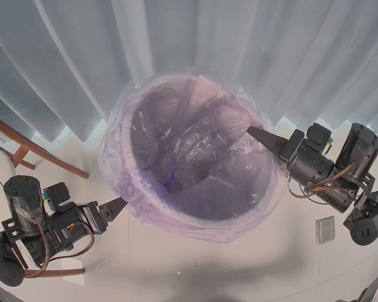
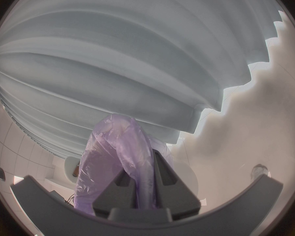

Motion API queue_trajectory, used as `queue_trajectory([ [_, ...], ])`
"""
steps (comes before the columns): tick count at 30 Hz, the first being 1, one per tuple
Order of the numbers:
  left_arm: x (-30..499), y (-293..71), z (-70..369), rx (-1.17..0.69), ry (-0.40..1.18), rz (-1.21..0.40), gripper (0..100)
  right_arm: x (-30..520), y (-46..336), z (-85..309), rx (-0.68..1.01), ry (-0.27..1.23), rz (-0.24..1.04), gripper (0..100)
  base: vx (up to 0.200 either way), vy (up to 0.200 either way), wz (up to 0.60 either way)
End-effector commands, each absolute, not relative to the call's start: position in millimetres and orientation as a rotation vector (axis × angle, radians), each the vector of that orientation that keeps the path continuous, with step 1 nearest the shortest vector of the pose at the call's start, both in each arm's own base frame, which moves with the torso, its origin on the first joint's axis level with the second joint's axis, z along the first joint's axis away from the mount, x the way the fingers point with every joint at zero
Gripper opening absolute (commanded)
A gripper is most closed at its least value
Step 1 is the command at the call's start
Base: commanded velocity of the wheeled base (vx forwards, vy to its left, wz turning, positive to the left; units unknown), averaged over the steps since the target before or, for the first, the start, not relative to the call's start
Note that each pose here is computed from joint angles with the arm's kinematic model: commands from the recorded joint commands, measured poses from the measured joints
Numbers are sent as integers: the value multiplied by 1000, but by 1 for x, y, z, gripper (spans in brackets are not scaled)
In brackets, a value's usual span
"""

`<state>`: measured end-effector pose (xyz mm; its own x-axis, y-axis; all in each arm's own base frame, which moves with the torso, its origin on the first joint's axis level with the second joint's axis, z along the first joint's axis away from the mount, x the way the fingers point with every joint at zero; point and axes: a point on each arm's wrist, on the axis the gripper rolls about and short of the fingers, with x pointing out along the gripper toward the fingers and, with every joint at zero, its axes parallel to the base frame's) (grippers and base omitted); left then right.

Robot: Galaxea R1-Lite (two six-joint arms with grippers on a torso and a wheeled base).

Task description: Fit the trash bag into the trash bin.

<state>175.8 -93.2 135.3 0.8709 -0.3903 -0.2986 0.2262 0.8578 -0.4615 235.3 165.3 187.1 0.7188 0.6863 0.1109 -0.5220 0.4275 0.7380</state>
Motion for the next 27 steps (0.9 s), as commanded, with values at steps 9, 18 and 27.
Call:
queue_trajectory([
  [9, 152, -84, 165, -469, 236, -414, 100, 264, 166, 190, 854, 174, 658, 0, 0, 0, 0],
  [18, 115, -98, 162, -440, 290, -687, 100, 295, 203, 171, 870, 115, 445, 0, 0, 0, 0],
  [27, 139, -119, 136, -467, 457, -622, 100, 276, 233, 166, 886, 131, 521, 0, 0, 0, 0],
])
